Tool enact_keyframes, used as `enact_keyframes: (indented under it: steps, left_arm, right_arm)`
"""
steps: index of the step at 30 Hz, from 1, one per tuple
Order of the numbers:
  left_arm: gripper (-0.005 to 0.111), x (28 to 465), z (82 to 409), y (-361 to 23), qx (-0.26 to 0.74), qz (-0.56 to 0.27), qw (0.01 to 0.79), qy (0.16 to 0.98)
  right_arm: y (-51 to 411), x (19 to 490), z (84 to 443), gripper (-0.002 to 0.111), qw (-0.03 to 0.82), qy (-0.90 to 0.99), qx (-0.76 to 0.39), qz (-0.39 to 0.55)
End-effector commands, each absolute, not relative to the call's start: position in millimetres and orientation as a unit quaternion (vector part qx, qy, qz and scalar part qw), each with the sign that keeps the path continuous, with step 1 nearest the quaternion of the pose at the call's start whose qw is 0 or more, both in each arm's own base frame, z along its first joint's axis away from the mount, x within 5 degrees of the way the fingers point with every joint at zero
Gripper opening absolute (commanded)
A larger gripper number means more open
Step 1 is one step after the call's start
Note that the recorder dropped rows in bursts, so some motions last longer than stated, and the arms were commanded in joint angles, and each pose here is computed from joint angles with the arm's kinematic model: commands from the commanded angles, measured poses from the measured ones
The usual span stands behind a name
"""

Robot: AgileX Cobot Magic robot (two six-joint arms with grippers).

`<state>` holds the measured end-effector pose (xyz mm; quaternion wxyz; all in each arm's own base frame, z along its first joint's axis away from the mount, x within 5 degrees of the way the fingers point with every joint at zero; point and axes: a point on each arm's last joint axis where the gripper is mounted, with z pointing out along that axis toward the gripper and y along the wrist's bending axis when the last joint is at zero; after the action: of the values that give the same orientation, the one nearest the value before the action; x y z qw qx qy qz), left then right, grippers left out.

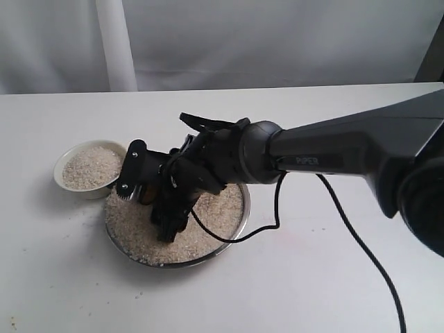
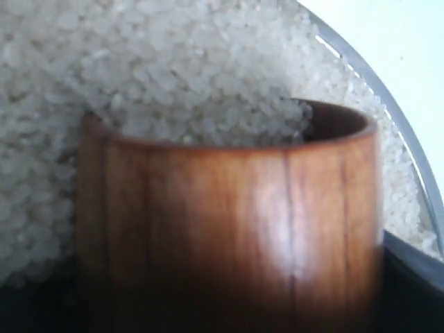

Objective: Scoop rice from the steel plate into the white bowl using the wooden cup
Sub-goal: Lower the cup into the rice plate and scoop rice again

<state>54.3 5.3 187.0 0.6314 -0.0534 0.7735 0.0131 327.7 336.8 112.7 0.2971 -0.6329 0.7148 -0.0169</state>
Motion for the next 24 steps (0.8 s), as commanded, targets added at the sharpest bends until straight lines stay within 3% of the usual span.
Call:
enact_keyframes:
  steps: [1,5,14,24]
  left_arm:
    - [0.000,54,187,5,-0.052,0.010,0.634,0.771]
    - [0.000,54,187,5,-0.052,0.010,0.634,0.771]
    - [0.000,54,187,5,-0.052,0.010,0.634,0.771]
    - [0.000,54,187,5,-0.052,0.010,0.634,0.771]
  right_arm:
    - [317,320,107,0.000,0.312,0.739,-0.597,0.016]
    - [306,319,116,0.000,0.414,0.734,-0.535,0.060]
    - [301,311,119,0.000,0.523,0.702,-0.471,0.108]
    - [302,310,120,0.000,0.534,0.694,-0.470,0.111]
